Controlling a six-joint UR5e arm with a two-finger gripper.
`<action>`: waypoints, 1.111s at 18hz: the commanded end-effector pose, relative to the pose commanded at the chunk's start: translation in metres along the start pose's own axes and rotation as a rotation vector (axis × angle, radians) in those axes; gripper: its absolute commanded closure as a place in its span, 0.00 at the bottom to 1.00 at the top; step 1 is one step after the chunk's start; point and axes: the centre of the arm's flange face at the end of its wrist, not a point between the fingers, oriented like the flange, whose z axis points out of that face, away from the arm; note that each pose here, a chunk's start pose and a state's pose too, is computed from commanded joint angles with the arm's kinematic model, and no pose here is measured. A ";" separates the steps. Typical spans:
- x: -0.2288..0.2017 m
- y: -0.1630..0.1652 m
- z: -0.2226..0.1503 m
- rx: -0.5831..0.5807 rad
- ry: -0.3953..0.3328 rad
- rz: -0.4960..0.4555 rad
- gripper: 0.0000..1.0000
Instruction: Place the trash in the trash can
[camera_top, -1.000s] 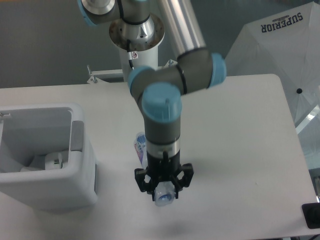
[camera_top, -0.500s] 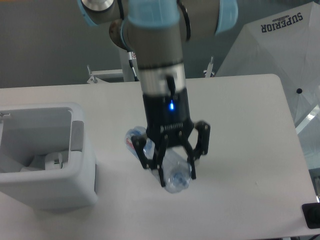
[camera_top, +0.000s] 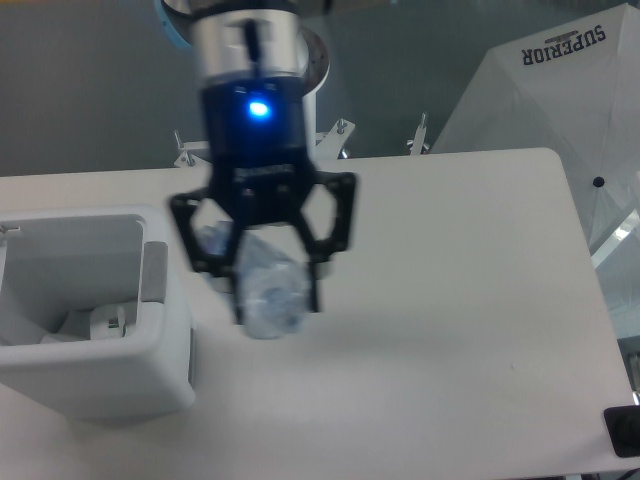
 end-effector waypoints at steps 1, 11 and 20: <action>0.017 0.006 0.002 -0.011 0.023 0.016 0.39; 0.076 0.057 0.039 -0.123 0.095 0.071 0.39; 0.077 0.082 0.057 -0.180 0.097 0.071 0.36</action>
